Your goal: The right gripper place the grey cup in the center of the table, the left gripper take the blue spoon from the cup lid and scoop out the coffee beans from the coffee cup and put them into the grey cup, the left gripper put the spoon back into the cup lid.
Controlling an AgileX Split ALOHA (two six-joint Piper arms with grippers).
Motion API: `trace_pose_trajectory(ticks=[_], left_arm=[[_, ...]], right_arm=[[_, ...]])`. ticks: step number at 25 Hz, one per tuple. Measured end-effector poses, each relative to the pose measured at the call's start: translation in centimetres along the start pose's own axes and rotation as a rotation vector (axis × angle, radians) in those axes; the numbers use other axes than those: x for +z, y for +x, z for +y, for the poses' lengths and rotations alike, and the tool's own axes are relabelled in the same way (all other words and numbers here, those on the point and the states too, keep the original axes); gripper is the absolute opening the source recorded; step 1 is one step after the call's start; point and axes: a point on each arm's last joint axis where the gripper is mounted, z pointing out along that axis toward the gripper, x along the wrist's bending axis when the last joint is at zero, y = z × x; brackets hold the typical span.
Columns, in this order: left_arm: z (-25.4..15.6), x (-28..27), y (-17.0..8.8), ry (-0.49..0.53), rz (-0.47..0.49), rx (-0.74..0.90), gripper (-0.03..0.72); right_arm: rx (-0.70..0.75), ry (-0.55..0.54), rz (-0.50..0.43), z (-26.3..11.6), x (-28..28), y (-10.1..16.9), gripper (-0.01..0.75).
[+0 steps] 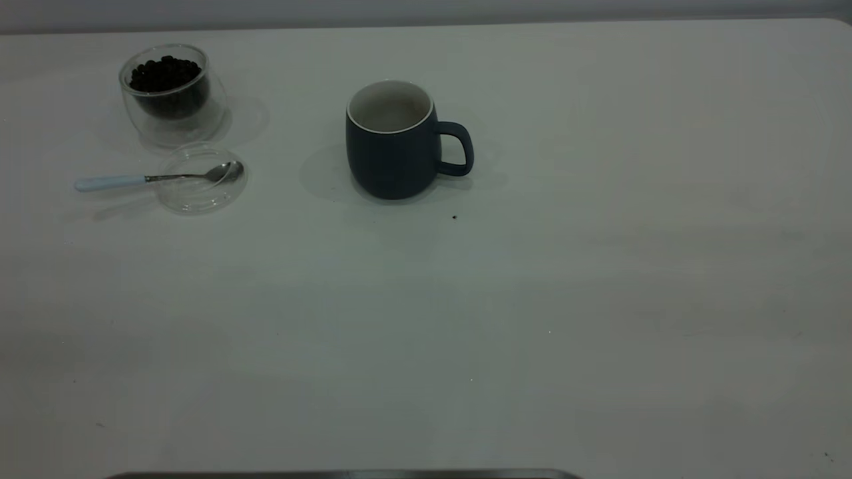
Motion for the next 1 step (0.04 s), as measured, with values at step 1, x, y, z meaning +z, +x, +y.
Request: trace_pose_trajectory(ticks=[1], left_arm=[[0.0, 0.0, 0.0, 0.0, 0.0, 0.0, 0.319]], right_arm=[[0.0, 0.0, 0.0, 0.0, 0.0, 0.0, 0.364]])
